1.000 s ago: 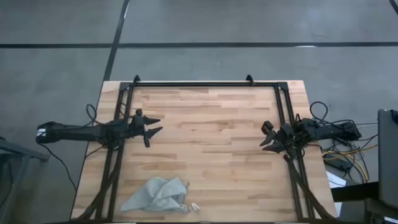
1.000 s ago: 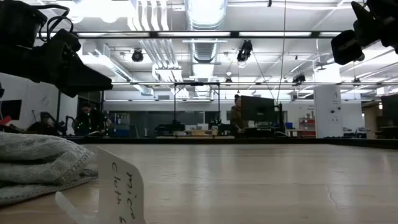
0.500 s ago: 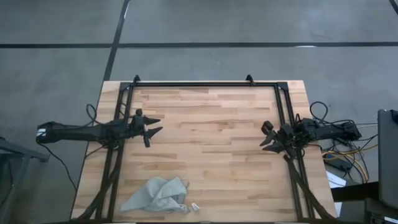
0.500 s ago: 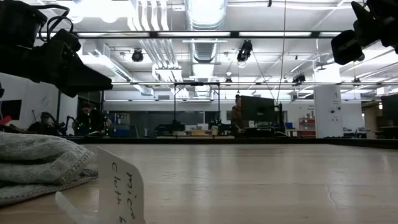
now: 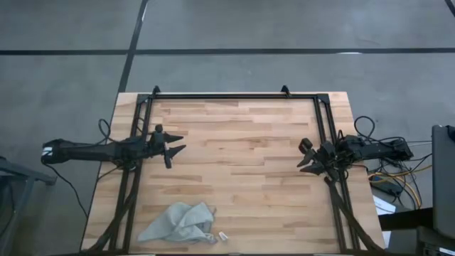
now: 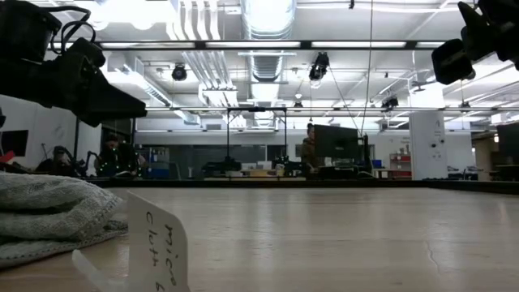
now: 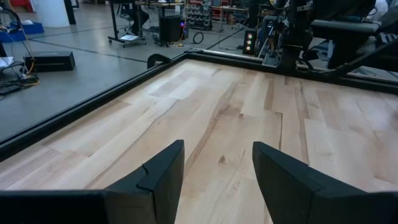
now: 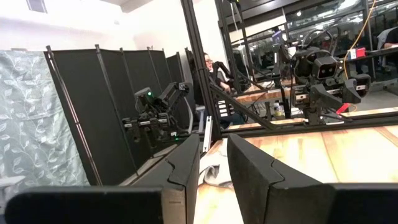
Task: Fold microfiber towels
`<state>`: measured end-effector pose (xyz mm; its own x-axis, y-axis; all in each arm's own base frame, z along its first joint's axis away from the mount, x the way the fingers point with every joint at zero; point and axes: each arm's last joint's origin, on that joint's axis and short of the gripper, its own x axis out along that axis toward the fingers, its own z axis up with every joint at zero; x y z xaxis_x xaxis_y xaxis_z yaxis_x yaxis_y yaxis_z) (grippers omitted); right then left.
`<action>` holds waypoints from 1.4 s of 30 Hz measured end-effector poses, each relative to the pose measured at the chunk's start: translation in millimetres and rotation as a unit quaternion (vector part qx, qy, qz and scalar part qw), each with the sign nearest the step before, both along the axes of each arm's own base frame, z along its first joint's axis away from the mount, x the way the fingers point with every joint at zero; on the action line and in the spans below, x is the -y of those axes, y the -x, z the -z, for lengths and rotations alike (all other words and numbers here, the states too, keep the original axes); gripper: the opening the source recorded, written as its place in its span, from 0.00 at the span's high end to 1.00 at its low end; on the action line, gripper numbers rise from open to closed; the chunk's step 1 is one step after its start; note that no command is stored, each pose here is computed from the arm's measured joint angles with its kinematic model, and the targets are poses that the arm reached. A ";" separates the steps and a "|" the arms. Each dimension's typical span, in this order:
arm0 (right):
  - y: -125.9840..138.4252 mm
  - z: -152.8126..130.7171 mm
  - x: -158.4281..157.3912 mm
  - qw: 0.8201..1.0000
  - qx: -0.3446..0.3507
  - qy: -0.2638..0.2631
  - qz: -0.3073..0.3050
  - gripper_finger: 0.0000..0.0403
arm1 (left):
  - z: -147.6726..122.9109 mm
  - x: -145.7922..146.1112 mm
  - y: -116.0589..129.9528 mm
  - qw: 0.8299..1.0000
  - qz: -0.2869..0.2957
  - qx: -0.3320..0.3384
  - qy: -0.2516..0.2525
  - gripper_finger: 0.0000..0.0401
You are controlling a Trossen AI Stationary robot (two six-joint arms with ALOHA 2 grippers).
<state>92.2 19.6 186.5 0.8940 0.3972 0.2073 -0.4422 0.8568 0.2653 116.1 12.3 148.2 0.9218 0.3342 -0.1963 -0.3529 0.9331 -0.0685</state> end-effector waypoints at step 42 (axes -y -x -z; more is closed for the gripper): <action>0.0 0.1 0.0 1.000 0.000 0.000 0.000 0.80 | -1.6 -0.4 -0.4 1.000 -0.011 0.017 0.022 0.51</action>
<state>92.2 19.6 186.5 0.8942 0.3968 0.2072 -0.4418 0.8569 0.2658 116.5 12.8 149.8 0.9210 0.3455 -0.1799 -0.3693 0.9214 -0.1212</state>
